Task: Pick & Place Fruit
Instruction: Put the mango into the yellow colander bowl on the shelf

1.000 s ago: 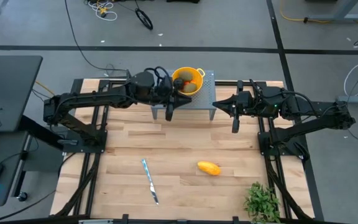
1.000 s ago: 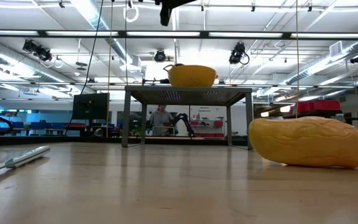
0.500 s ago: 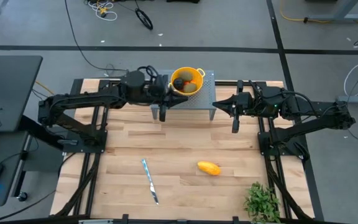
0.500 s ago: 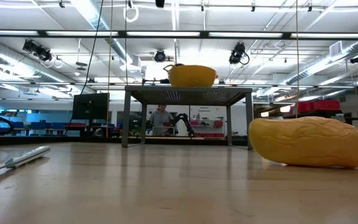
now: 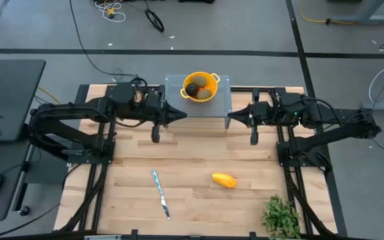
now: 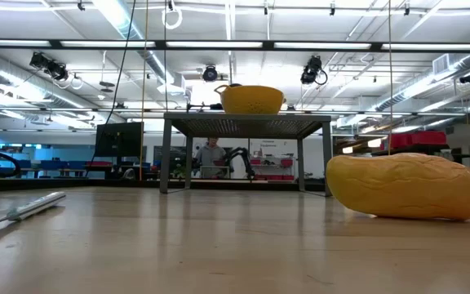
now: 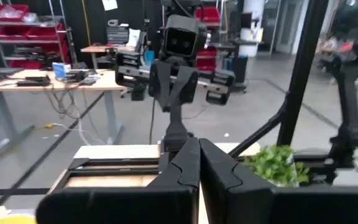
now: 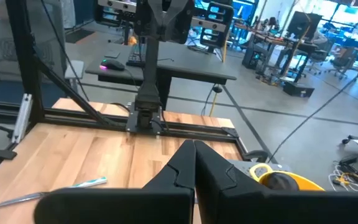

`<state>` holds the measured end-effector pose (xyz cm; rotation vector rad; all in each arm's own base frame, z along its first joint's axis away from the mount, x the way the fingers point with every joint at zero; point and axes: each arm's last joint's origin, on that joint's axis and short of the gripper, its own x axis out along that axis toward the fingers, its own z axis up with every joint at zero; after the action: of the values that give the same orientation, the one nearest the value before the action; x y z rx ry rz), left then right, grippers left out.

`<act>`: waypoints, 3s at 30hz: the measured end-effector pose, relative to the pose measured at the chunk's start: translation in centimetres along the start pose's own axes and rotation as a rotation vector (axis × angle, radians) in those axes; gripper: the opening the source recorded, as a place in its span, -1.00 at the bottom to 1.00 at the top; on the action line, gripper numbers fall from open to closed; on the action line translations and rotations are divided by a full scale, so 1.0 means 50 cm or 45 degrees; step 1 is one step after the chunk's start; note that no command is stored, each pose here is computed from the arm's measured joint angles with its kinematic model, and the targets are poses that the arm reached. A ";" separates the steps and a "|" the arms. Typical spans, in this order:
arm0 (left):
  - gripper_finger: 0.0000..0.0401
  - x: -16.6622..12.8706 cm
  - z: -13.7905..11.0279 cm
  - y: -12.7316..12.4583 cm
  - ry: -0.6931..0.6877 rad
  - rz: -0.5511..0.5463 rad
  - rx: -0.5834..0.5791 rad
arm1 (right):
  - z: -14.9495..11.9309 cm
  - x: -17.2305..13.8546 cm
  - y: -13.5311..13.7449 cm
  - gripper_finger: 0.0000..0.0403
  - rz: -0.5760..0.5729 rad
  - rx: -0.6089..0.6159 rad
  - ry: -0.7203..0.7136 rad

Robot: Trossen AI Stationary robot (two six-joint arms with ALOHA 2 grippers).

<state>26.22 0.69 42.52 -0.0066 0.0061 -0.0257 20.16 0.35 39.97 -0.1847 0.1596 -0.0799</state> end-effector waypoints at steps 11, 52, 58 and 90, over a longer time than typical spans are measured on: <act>-0.99 -0.030 0.012 -0.044 0.001 -0.008 0.087 | 0.002 0.006 0.034 -0.98 0.112 0.048 0.001; -0.98 -0.096 0.041 -0.091 -0.059 -0.092 0.112 | -0.095 0.118 0.287 -0.98 0.443 0.102 0.410; -0.96 -0.096 0.041 -0.091 -0.057 -0.091 0.111 | -0.120 0.134 0.301 -0.98 0.428 0.131 0.512; -0.97 -0.190 -0.028 -0.056 0.045 0.039 -0.005 | -0.202 0.143 0.305 -0.87 0.235 0.193 0.941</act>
<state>16.63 -1.87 41.18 -0.0098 0.0415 0.0051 26.52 12.86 26.22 0.0195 0.9033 0.0276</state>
